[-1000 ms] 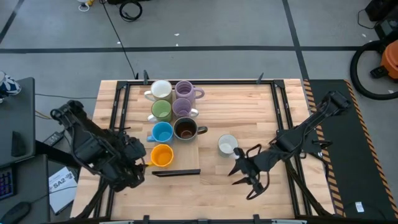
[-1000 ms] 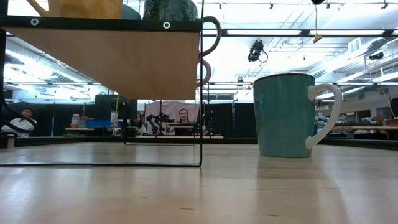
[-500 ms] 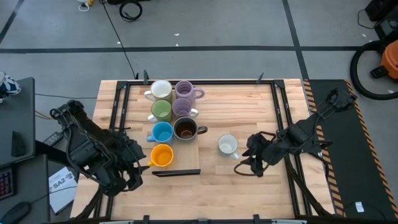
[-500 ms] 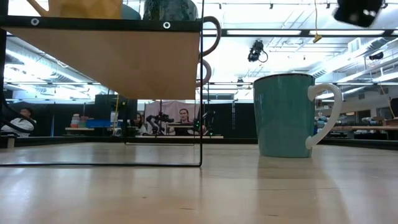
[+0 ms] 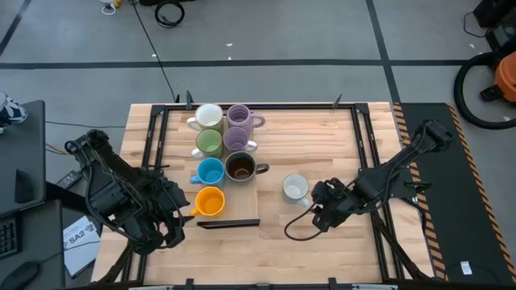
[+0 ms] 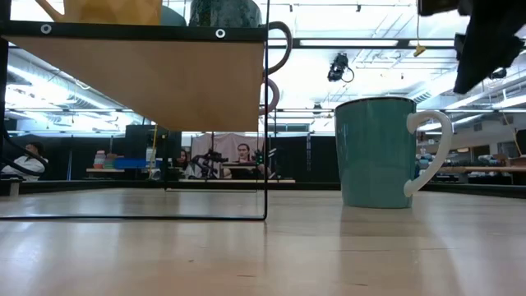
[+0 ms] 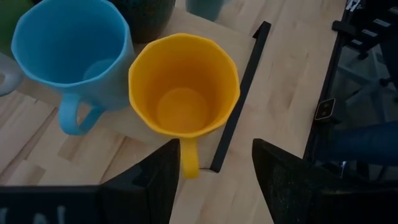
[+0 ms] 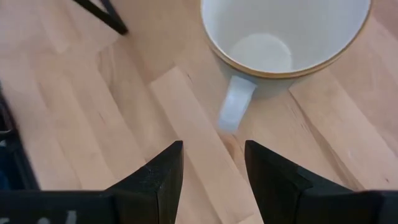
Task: Place coffee mugs
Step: Put the light blue mug on the shelf
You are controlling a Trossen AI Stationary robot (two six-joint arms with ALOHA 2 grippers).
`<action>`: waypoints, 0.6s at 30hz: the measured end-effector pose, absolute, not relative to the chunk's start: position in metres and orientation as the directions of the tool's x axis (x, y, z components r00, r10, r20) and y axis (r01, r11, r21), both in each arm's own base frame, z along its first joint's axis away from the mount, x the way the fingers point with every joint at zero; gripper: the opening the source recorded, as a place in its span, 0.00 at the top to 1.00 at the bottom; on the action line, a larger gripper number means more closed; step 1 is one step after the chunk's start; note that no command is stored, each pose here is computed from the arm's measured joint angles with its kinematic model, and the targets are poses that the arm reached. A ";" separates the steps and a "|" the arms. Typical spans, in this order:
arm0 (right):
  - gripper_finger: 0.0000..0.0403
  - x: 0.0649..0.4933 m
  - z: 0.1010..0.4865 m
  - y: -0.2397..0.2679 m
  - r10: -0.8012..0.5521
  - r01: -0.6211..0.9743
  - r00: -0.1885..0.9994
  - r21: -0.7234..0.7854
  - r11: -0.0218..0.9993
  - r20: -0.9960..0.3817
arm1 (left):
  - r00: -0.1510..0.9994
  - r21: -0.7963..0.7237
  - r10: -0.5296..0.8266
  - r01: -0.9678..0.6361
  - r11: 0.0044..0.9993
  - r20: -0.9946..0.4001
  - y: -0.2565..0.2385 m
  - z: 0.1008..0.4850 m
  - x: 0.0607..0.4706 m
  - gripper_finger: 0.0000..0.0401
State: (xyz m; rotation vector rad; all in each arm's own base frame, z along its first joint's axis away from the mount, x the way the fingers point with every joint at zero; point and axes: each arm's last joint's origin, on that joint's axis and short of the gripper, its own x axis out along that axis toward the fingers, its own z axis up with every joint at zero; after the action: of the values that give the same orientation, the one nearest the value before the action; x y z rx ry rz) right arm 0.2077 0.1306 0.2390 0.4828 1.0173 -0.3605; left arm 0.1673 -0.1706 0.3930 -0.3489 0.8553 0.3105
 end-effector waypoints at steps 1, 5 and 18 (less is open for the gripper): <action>0.56 0.209 0.236 0.131 -0.072 0.513 0.473 0.208 0.833 -0.878 | 0.619 -0.176 0.125 -0.401 0.899 -0.776 -0.171 0.393 0.167 0.49; 0.56 0.216 0.227 0.130 -0.100 0.548 0.441 0.179 0.818 -0.892 | 0.622 -0.181 0.121 -0.400 0.898 -0.774 -0.171 0.393 0.168 0.49; 0.56 0.227 0.219 0.125 -0.141 0.583 0.438 0.161 0.797 -0.888 | 0.627 -0.186 0.115 -0.394 0.900 -0.771 -0.172 0.394 0.168 0.49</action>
State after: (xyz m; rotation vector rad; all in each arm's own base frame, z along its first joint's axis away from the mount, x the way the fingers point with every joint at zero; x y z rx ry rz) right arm 0.2269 0.1255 0.2186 0.4891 1.0266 -0.4723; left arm 0.1684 -0.1718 0.3936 -0.3558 0.8474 0.2989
